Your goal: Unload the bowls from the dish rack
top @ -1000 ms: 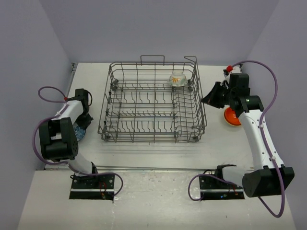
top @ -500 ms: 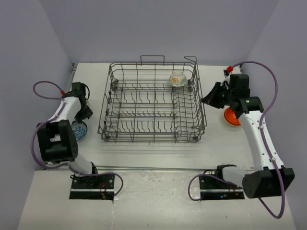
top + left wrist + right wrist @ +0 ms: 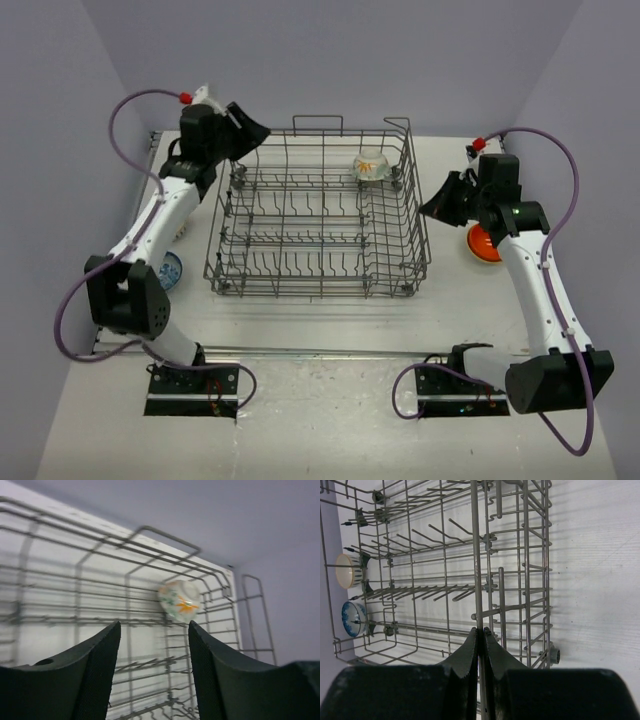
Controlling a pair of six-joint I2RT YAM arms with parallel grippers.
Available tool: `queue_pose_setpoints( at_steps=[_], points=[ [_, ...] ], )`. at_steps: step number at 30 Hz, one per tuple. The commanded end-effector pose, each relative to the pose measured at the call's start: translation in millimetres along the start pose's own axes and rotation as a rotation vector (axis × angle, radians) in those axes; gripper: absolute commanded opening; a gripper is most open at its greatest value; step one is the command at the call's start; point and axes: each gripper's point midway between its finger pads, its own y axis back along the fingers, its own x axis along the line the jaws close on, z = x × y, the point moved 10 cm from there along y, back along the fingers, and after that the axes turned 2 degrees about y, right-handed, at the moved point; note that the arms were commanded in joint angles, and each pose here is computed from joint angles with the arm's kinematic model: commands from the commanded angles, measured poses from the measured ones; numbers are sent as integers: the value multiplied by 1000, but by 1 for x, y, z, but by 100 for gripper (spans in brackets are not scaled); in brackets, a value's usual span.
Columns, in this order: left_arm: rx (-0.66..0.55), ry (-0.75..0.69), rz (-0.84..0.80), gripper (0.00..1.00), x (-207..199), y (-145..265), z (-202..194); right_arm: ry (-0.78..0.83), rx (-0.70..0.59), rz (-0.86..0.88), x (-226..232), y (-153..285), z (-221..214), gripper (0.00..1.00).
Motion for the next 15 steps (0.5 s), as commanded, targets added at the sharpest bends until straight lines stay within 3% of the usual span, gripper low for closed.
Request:
queue_pose_setpoints(
  at_steps=[1,4,9,15],
  points=[
    [165,-38,-422,56,-73,-44,-37,-7,122,-88,-9,-4,-15,2],
    [234,-80,-442,56,-96,-67,-67,27,74,-120,-3,7,0,12],
    [288,-67,-258,52,-76,-87,-91,76,-50,-135,17,36,33,32],
    [324,-98,-178,50,-66,-106,-98,120,-139,-103,44,55,64,45]
  ],
)
